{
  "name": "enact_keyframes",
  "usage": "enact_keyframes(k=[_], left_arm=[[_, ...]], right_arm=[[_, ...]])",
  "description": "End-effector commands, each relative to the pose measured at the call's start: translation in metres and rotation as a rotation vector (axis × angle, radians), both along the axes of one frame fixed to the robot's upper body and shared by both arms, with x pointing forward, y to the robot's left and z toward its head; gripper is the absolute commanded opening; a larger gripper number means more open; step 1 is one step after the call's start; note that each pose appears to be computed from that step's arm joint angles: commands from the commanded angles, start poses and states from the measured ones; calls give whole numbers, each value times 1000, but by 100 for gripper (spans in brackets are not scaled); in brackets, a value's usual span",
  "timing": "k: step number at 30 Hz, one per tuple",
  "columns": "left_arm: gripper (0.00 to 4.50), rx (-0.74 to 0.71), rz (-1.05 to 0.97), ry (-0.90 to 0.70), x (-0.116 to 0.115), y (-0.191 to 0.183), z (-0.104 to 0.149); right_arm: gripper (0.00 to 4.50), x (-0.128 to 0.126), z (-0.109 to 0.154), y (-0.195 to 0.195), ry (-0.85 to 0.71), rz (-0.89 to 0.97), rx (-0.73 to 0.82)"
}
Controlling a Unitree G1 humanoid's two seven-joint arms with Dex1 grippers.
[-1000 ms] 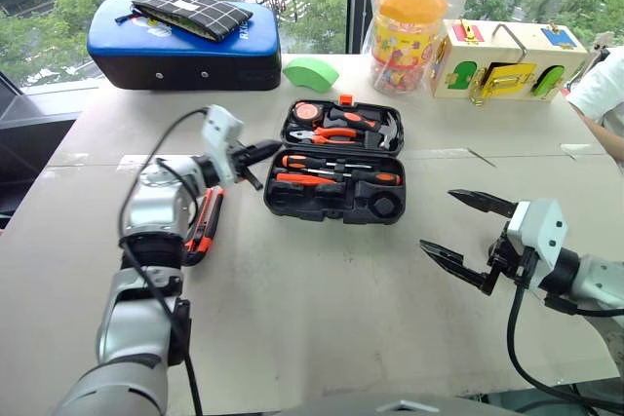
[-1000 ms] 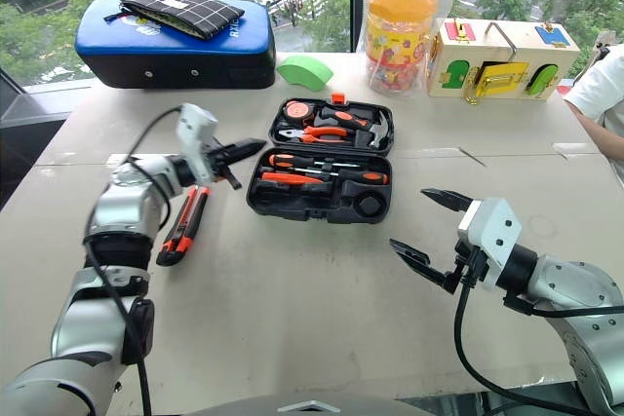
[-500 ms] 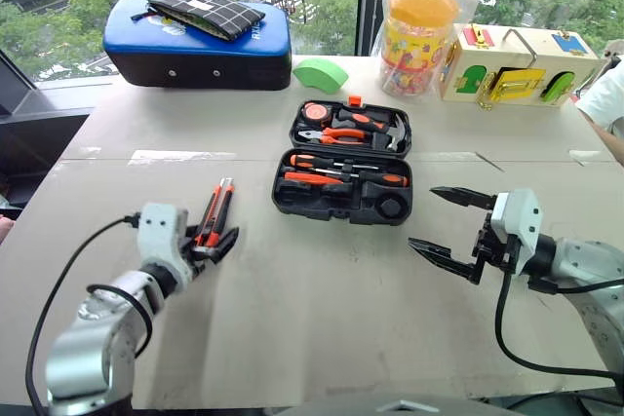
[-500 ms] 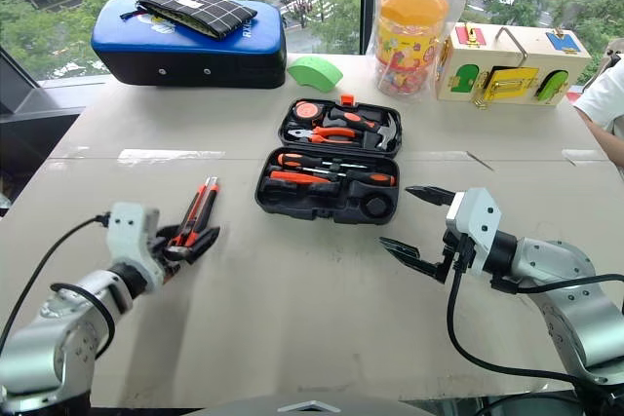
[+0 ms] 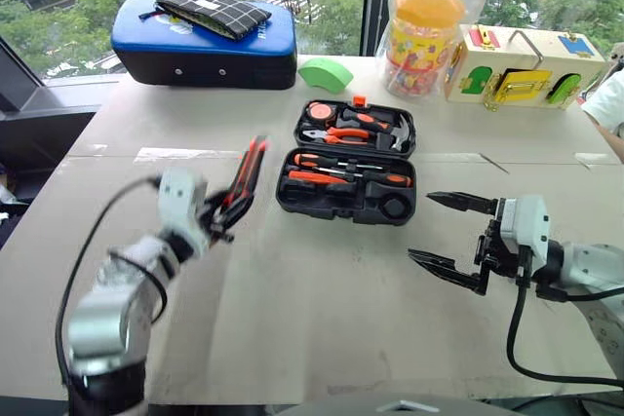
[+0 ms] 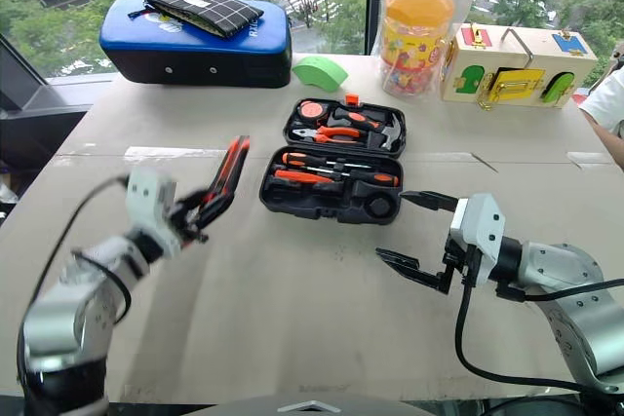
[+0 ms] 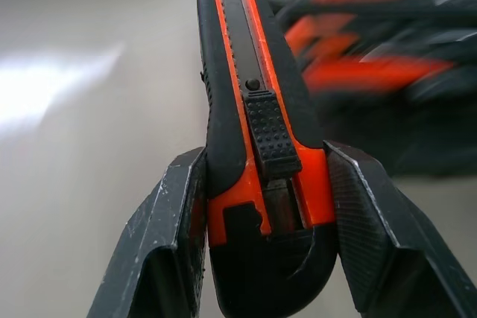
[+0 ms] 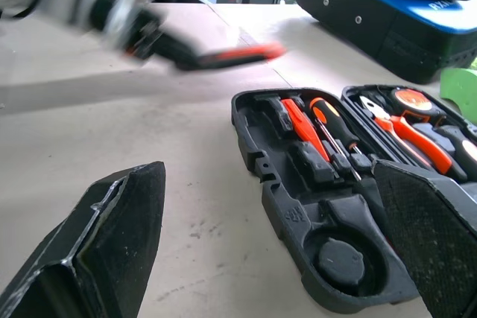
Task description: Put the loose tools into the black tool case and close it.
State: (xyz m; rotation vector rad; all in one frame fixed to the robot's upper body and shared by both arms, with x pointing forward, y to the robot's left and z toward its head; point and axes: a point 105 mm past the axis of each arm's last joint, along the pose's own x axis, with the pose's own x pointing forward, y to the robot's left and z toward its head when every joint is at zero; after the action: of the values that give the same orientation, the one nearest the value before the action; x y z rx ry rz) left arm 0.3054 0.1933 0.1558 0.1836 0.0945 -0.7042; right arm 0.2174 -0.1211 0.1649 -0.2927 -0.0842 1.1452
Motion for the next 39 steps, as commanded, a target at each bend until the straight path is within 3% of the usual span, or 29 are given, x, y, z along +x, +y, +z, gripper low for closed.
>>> enact_keyframes(k=[1,4,11,15,30,32,33,36,39], left_arm=[[172,152,-423,19,8,-34,-6],[172,301,-622,42,25,-42,-11],[172,519,-775,57,58,-42,-15],[172,627,-869,97,53,-36,-22],[172,707,-879,118,54,-27,-30],[275,715,-870,84,57,-29,-28],[305,717,-868,78,58,-30,-28],[440,606,-827,44,64,-36,-10],[434,370,-783,67,63,-39,17]], right_arm=[[450,-6,12,-6,-53,-13,-17],[450,-10,14,-12,-57,-42,-39],[450,-24,13,-30,-50,-145,-80],[450,-31,9,-35,-37,-205,-89],[450,-27,11,-58,-44,-274,-121],[450,-27,11,-58,-43,-272,-122],[450,-27,11,-58,-43,-270,-122],[450,-27,11,-57,-40,-263,-122],[450,-27,10,-55,-36,-261,-119]])
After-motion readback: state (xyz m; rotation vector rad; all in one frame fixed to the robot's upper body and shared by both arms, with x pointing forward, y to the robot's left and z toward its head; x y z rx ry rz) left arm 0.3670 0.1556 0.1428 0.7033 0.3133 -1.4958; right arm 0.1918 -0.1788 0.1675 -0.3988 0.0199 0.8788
